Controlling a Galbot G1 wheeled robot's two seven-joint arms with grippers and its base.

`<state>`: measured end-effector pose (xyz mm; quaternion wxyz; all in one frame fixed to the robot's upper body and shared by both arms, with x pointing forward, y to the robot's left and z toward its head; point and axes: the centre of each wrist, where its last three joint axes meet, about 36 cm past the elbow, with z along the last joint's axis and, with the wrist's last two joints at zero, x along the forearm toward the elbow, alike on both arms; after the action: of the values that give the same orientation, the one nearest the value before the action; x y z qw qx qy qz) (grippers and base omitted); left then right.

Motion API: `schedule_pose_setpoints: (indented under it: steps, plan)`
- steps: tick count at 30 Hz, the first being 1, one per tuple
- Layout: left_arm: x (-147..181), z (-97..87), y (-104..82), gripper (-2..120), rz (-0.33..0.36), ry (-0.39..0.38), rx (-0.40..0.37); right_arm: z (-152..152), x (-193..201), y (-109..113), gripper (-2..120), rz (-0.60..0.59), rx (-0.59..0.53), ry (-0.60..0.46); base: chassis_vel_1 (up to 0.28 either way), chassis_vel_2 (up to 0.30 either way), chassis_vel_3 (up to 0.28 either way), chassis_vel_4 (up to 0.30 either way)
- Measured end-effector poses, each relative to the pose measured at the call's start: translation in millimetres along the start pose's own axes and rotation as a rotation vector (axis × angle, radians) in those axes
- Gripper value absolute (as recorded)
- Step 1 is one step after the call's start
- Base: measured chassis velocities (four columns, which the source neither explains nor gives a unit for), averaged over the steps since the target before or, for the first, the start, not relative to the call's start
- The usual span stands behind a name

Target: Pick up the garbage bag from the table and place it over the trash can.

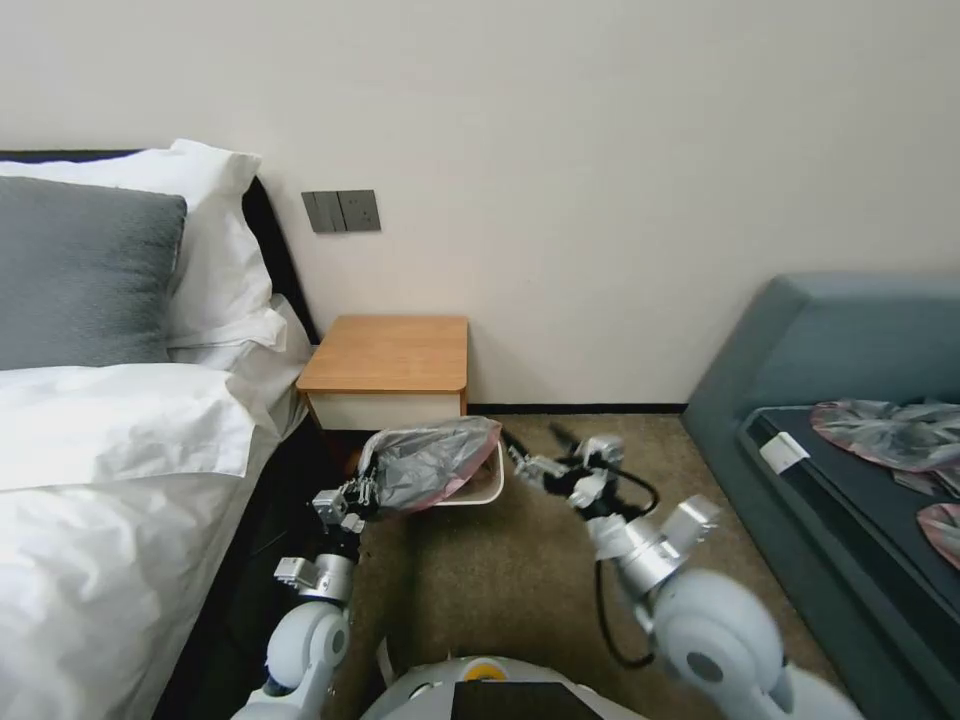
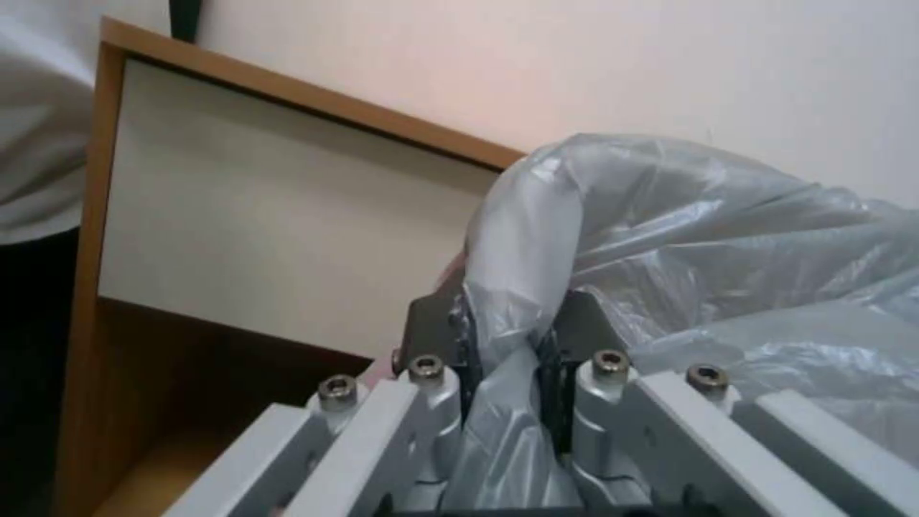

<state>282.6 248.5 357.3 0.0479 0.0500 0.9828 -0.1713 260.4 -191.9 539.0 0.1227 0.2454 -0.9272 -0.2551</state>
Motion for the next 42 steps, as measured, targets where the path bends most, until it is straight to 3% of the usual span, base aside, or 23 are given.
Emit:
schedule_pose_setpoints:
  steps: [2, 10, 19, 39, 42]
  plan:
    - [0.1, -0.4, -0.5, 9, 0.001, -0.007, 0.007, 4.1, -2.3, 5.6, 100, 0.001, -0.072, 0.051, 0.000, 0.000, 0.000, 0.000]
    - [0.5, 1.3, -3.5, 9, 0.008, -0.009, 0.017, 14.1, -14.7, 20.8, 100, -0.056, -0.126, 0.117, 0.000, 0.000, 0.000, 0.000]
    - [4.8, 5.2, -3.5, 9, 0.012, 0.012, 0.004, 42.8, -36.9, 14.0, 100, -0.026, -0.119, 0.154, 0.000, 0.000, 0.000, 0.000]
    - [11.1, -1.6, -7.7, 9, 0.032, 0.014, -0.008, 64.7, -56.5, 10.4, 99, -0.037, -0.109, 0.155, 0.000, 0.000, 0.000, 0.000]
    - [11.3, -1.6, -7.7, 9, 0.032, 0.014, -0.009, 66.9, -57.1, 10.3, 86, -0.038, -0.108, 0.148, 0.000, 0.000, 0.000, 0.000]
